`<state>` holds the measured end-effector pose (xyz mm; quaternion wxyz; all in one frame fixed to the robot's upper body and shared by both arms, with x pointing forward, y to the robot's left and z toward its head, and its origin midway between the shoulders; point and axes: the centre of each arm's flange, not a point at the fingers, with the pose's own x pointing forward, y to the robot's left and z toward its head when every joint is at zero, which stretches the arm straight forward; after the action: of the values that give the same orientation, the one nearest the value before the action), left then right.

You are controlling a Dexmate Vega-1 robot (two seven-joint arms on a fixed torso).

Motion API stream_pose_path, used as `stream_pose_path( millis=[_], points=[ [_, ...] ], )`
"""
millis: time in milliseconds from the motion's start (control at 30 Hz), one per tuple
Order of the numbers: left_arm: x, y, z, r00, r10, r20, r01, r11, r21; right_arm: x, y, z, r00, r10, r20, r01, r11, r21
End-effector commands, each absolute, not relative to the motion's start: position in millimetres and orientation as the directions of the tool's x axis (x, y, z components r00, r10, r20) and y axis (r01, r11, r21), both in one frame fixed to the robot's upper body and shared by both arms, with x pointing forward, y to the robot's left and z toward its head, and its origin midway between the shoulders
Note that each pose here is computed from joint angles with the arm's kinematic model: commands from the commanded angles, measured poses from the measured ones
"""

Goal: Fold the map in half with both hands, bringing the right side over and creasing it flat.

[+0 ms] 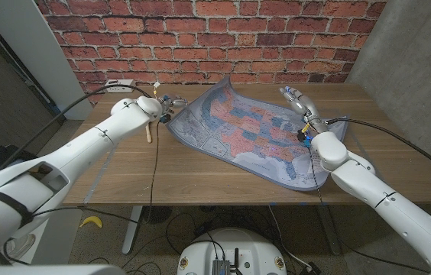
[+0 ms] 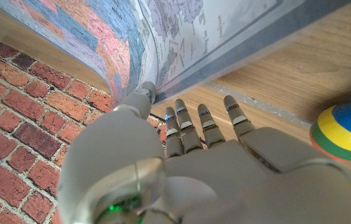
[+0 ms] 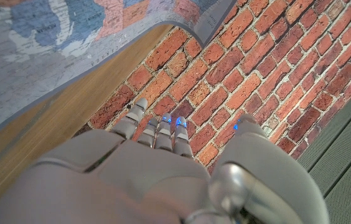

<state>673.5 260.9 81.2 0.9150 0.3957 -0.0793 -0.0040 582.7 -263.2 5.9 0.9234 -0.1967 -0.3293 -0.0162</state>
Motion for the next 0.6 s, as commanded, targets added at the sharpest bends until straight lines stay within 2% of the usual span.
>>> stream_pose_path(
  millis=[33, 600],
  points=[
    [682, 257, 84, 0.989, -0.070, 0.130, -0.049, 0.677, 0.734, 565, -278, 1, 0.827, -0.106, 0.552, 0.346, 0.870, -0.351],
    [687, 254, 86, 0.988, -0.039, 0.150, -0.085, 0.673, 0.735, 548, -282, -7, 0.805, -0.390, 0.446, 0.566, 0.731, -0.382]
  ],
)
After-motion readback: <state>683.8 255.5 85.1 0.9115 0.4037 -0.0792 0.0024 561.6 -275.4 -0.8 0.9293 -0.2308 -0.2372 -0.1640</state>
